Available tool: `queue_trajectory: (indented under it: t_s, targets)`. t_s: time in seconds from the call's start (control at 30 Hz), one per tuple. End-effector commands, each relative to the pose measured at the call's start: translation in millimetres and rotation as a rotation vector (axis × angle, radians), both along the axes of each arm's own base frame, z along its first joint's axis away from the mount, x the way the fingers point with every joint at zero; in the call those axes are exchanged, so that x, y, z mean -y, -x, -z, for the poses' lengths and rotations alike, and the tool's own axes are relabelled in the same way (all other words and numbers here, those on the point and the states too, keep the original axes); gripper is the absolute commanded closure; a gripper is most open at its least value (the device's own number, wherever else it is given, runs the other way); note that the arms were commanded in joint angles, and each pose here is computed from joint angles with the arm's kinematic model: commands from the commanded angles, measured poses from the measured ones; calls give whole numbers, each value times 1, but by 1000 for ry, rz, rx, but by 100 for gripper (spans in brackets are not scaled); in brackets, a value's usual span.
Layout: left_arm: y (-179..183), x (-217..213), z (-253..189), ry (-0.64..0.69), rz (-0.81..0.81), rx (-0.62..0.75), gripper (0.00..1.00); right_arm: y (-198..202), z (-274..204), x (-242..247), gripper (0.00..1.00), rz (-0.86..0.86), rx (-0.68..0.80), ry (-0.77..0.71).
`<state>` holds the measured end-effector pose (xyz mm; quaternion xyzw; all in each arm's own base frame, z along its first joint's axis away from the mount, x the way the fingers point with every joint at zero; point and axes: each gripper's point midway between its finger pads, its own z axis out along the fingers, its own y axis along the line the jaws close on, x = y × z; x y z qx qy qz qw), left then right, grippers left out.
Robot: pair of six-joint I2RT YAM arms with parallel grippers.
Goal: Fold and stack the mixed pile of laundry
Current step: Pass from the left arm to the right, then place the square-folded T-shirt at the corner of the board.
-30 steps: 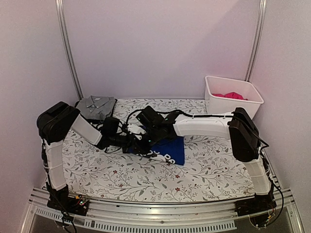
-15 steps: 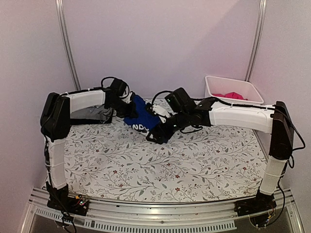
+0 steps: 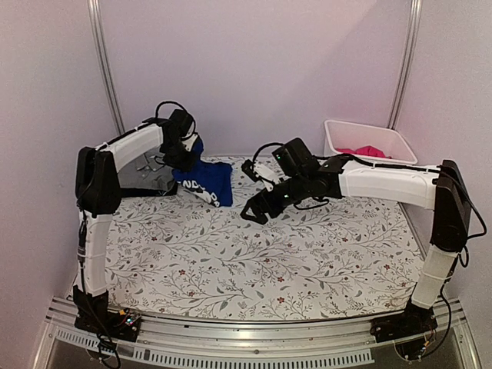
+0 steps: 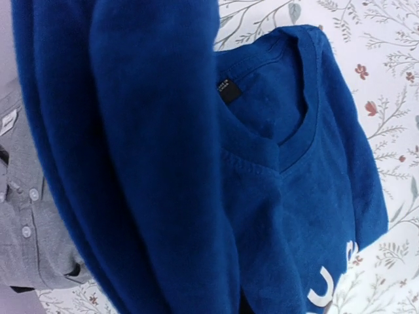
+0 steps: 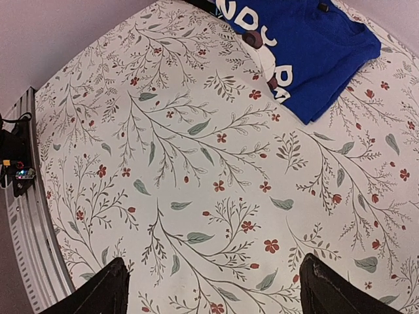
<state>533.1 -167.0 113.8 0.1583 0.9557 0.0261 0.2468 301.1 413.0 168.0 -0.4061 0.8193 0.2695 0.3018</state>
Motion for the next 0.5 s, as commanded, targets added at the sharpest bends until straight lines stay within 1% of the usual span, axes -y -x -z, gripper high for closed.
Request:
queue_trajectory:
  t_s: [0.0, 0.13, 0.2, 0.33, 0.47]
  targets:
    - [-14, -32, -32, -95, 4, 81, 100, -7, -13, -2, 11, 5, 15, -29]
    - [-27, -32, -45, -60, 61, 130, 100, -9, -11, -4, 11, 2, 3, -19]
    - [-31, -30, -54, -2, 96, 146, 100, -9, -10, -3, 11, 3, -5, -12]
    - [-39, -38, -76, 44, 102, 197, 100, -8, -8, 0, 11, 5, -13, 2]
    - [-43, -46, -91, 37, 81, 232, 100, -8, -8, 1, 11, 8, -17, 8]
